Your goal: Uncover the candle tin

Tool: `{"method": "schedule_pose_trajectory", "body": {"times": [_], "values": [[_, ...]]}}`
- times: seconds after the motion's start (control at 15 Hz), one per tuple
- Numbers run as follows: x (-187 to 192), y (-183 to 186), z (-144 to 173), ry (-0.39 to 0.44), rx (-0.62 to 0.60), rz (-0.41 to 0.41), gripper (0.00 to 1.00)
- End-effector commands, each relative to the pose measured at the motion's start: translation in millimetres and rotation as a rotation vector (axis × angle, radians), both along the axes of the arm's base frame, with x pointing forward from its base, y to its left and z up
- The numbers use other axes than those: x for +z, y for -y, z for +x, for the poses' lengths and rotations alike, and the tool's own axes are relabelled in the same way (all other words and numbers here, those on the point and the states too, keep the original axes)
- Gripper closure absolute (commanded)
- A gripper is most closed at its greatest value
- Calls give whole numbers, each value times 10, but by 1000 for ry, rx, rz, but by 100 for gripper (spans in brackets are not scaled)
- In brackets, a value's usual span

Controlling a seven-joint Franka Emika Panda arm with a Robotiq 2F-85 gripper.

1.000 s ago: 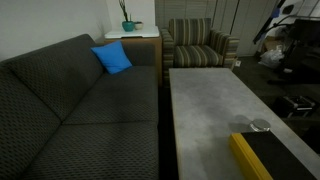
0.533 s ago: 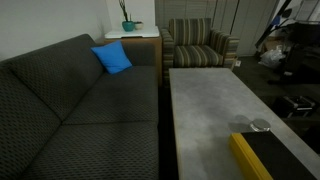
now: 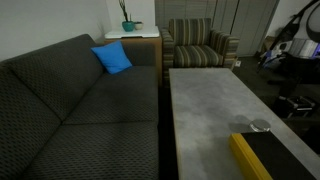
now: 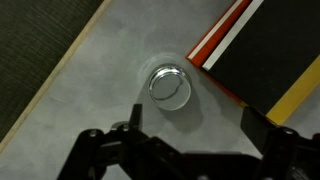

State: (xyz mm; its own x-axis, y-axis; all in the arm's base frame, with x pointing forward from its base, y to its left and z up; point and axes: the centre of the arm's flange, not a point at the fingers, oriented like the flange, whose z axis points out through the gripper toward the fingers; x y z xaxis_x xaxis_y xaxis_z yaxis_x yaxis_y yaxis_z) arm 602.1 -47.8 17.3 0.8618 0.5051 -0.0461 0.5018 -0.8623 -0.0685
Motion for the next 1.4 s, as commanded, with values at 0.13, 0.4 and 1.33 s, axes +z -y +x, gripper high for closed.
{"method": "schedule_pose_trajectory", "body": {"times": [0.13, 0.4, 1.33], "values": [[-644, 122, 287, -46, -28, 61, 0], [-615, 78, 127, -32, -42, 47, 0], [-1175, -68, 264, -8, -425, -43, 0]]}}
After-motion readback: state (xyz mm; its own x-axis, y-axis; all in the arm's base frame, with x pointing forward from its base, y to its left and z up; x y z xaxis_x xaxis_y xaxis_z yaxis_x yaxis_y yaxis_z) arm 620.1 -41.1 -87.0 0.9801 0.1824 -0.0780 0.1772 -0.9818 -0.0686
